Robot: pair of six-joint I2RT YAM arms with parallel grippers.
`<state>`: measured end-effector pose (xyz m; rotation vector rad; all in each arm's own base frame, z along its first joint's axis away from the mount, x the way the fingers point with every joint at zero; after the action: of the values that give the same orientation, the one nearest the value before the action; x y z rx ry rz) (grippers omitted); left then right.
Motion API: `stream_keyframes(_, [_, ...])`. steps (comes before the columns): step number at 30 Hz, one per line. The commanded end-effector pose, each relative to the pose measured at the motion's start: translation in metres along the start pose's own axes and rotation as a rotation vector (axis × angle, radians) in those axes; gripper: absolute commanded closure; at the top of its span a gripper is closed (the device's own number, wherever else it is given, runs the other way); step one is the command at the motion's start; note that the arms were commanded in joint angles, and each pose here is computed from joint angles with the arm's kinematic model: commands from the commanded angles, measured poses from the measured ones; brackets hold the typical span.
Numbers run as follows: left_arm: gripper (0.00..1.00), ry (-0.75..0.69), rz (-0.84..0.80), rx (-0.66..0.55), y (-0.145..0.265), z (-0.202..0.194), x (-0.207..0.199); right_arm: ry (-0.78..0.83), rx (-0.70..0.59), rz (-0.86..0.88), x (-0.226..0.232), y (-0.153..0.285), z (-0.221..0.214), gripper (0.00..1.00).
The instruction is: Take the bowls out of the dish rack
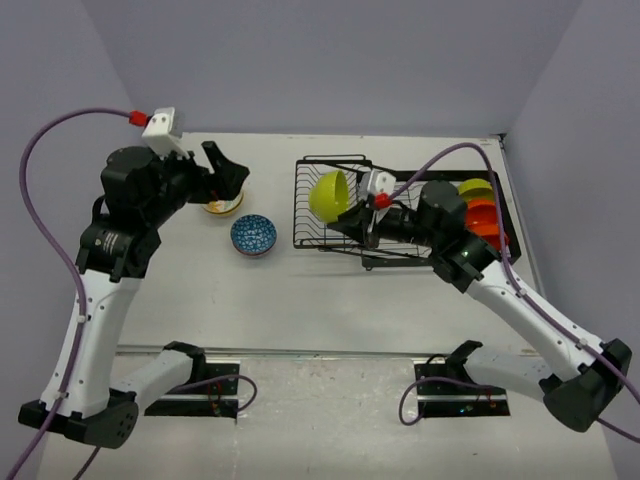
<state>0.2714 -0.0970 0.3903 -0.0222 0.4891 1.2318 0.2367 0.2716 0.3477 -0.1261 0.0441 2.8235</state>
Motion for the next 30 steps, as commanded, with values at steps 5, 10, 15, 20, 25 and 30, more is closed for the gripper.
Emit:
stream_keyframes(5, [0.00, -0.135, -0.293, 0.227, -0.009, -0.014, -0.111, 0.157, 0.504, 0.072, 0.072, 0.021, -0.060, 1.00])
stream_keyframes(10, [0.00, -0.249, -0.242, 0.412, -0.033, -0.076, -0.144, 0.245, 0.616, 0.011, 0.083, 0.028, -0.056, 1.00])
stream_keyframes(15, [0.03, -0.288, -0.253, 0.470, -0.028, -0.107, -0.168, 0.271, 0.622, -0.042, 0.081, 0.037, -0.046, 1.00])
stream_keyframes(20, [0.17, -0.369, -0.195, 0.528, -0.025, -0.132, -0.175, 0.289, 0.614, -0.085, 0.077, 0.044, -0.038, 1.00])
stream_keyframes(25, [0.54, -0.400, -0.110, 0.532, -0.032, -0.141, -0.168, 0.294, 0.640, -0.116, 0.074, 0.046, -0.042, 1.00])
stream_keyframes(30, [0.61, -0.426, -0.058, 0.550, -0.041, -0.147, -0.165, 0.309, 0.635, -0.158, 0.069, 0.045, -0.040, 1.00])
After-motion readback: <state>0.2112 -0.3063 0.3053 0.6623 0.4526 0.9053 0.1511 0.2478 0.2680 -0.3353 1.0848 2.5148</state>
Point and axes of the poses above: each gripper's point midway between its finger pads, its own y axis back along the fingers, its own x axis along the line the jaws close on, z = x × y, the point moved 2 cm from there along y, back along the fingers
